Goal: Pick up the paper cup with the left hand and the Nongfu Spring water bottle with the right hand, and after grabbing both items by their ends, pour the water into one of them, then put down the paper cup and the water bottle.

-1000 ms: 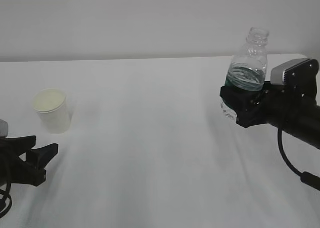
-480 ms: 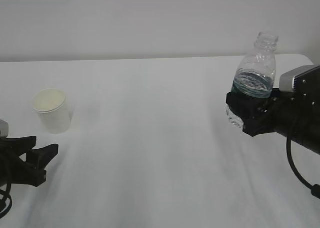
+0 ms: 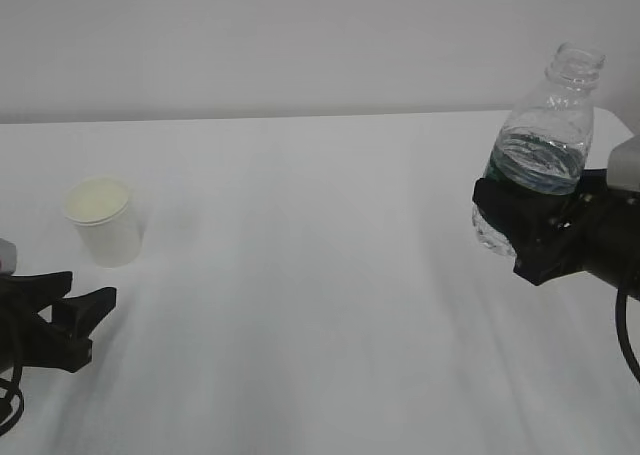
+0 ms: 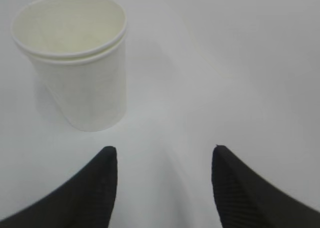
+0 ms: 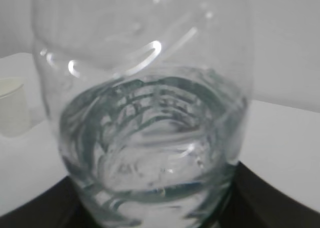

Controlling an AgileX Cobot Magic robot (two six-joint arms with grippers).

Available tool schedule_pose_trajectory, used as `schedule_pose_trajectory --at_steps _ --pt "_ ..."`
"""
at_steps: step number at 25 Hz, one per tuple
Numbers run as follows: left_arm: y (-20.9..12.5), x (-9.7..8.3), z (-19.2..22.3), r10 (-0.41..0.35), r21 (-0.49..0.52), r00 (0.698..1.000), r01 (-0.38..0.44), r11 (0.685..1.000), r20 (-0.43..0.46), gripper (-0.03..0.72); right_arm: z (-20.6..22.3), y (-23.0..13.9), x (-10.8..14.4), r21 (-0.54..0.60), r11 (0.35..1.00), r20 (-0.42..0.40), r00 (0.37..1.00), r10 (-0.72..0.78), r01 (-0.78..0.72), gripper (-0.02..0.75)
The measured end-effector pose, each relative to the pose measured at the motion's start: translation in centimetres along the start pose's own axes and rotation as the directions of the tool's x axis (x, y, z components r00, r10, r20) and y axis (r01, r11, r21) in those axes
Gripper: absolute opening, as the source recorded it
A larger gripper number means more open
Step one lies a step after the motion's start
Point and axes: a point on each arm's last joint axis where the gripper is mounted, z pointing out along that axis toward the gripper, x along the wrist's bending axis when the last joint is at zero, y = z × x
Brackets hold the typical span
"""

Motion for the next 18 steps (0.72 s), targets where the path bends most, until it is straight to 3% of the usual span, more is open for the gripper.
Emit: schedule_pose_trajectory --at_steps 18 --pt "0.0 0.0 0.0 0.0 0.0 1.0 0.0 1.0 0.0 0.431 -1.6 1.5 0.6 -0.017 0.999 0.016 0.999 -0.041 0.041 0.425"
